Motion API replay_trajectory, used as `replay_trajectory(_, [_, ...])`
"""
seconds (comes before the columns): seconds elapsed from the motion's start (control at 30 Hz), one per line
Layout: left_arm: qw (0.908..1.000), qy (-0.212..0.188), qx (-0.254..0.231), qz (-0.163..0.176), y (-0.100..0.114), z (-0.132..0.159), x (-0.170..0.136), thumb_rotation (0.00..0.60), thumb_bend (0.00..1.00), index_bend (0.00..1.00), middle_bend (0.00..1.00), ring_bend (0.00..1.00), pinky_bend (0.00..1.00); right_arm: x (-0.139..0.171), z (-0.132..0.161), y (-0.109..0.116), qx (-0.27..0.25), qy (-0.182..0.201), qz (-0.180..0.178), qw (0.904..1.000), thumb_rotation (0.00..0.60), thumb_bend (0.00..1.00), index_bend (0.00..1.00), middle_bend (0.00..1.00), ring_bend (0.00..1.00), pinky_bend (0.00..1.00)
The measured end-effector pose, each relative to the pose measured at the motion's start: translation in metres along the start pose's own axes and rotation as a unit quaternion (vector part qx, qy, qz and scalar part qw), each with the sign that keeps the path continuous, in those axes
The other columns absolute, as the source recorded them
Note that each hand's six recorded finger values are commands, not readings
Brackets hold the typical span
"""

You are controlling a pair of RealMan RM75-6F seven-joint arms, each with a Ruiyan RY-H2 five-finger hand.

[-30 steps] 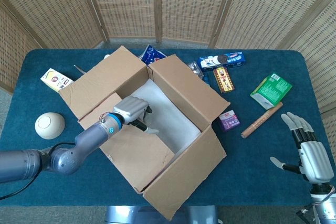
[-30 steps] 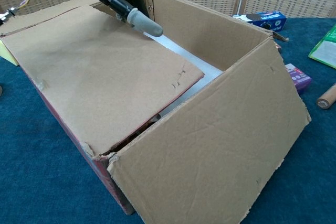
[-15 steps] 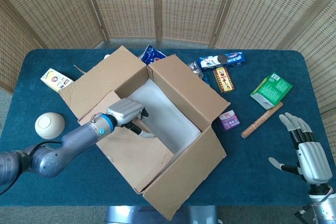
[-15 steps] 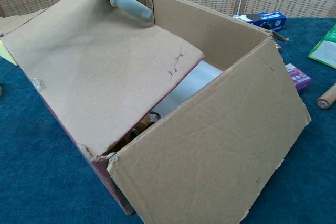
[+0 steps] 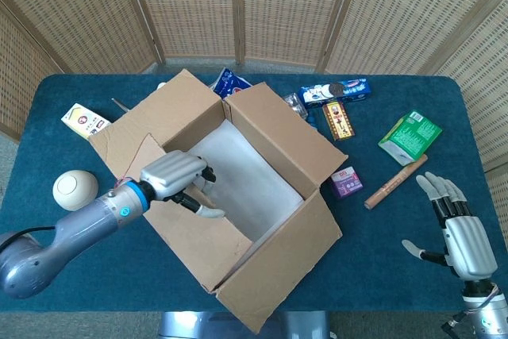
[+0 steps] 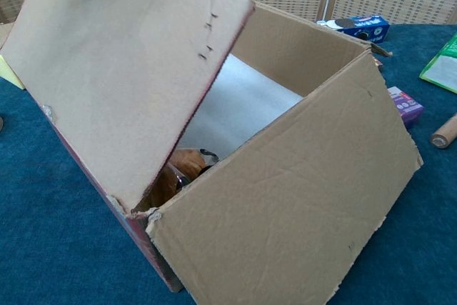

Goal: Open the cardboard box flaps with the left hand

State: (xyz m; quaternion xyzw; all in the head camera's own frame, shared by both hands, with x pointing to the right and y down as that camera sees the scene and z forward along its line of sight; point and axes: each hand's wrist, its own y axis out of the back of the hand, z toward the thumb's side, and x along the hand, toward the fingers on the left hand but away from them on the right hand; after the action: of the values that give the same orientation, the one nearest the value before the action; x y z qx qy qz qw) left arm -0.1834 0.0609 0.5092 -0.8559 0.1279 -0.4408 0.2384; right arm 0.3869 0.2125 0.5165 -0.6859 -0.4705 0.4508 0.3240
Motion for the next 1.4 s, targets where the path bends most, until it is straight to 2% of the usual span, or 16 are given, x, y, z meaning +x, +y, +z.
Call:
replay_trajectory(0.3, [0.9992, -0.002, -0.037, 0.013, 0.006, -0.006, -0.043, 0.239, 0.00, 0.68, 0.51, 0.31, 0.37, 0.000, 0.003, -0.001, 0.001, 0.004, -0.001, 1.0000, 0.600, 0.00, 0.00, 0.00, 0.00, 0.00])
replay_trajectory(0.7, [0.9961, -0.016, -0.086, -0.003, -0.004, -0.001, -0.076, 0.241, 0.00, 0.68, 0.51, 0.31, 0.37, 0.000, 0.004, -0.001, 0.002, 0.005, -0.001, 1.0000, 0.600, 0.00, 0.00, 0.00, 0.00, 0.00])
replay_trajectory(1.0, [0.9959, -0.017, -0.083, -0.033, -0.016, -0.008, -0.091, 0.239, 0.00, 0.69, 0.51, 0.31, 0.38, 0.000, 0.004, -0.002, 0.004, 0.003, -0.001, 1.0000, 0.600, 0.00, 0.00, 0.00, 0.00, 0.00])
replay_trajectory(1.4, [0.9972, -0.015, -0.058, -0.045, -0.004, -0.030, -0.114, 0.230, 0.00, 0.70, 0.52, 0.33, 0.38, -0.002, 0.002, -0.002, 0.003, 0.000, 0.000, 1.0000, 0.600, 0.00, 0.00, 0.00, 0.00, 0.00])
